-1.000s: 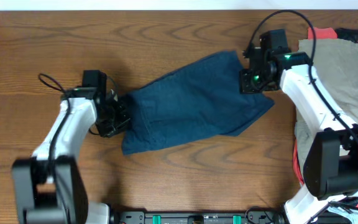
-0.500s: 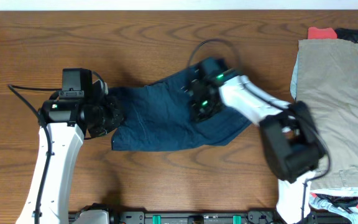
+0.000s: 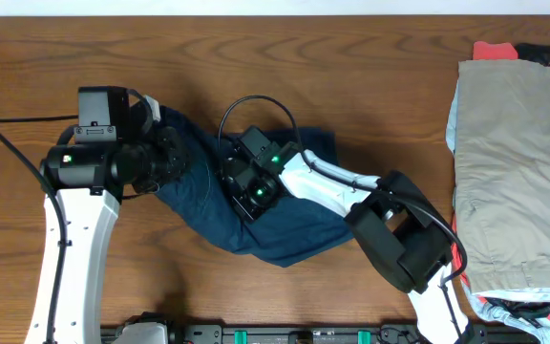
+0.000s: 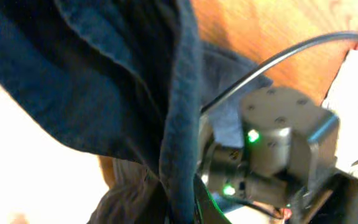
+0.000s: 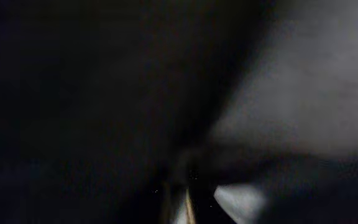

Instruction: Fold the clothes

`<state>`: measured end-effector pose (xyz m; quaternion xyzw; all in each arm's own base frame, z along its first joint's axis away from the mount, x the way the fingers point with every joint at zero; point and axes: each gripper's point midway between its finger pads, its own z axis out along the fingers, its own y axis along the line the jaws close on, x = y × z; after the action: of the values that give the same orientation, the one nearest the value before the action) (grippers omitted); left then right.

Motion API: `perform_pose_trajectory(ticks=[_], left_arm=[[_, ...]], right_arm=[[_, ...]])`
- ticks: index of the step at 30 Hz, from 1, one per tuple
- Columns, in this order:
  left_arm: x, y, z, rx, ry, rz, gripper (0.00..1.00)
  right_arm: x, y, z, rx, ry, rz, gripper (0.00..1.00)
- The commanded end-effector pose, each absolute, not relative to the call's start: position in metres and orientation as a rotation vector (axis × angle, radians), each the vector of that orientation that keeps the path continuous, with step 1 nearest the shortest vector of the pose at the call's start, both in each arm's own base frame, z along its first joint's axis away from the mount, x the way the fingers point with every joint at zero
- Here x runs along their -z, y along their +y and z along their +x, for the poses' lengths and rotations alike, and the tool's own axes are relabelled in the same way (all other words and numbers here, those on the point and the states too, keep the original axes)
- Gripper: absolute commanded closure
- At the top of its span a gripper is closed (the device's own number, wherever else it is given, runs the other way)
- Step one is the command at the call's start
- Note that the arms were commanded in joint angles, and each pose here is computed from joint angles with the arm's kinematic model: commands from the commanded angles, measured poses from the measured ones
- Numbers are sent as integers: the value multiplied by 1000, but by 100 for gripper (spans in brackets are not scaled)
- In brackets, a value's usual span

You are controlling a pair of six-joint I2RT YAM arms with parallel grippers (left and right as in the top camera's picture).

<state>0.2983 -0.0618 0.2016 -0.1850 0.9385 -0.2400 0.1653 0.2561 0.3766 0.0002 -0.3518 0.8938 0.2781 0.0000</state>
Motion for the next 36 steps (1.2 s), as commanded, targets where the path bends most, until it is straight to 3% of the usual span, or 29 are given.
perform_pose_trajectory(ticks=[1, 8, 17, 26, 36], left_arm=[[-209, -62, 297, 681, 2672, -506, 94], [-206, -61, 293, 661, 2695, -484, 94], [-205, -61, 293, 662, 2697, -485, 94], [-200, -90, 294, 687, 2737, -361, 94], [-175, -161, 295, 755, 2835, -210, 94]], right_arm=[[-8, 341, 305, -586, 2829, -953, 88], [-62, 239, 362, -229, 2857, -651, 93], [-40, 126, 359, 43, 3061, -370, 97], [3, 114, 331, 1, 3128, -340, 99], [26, 122, 307, -41, 3167, -300, 99]])
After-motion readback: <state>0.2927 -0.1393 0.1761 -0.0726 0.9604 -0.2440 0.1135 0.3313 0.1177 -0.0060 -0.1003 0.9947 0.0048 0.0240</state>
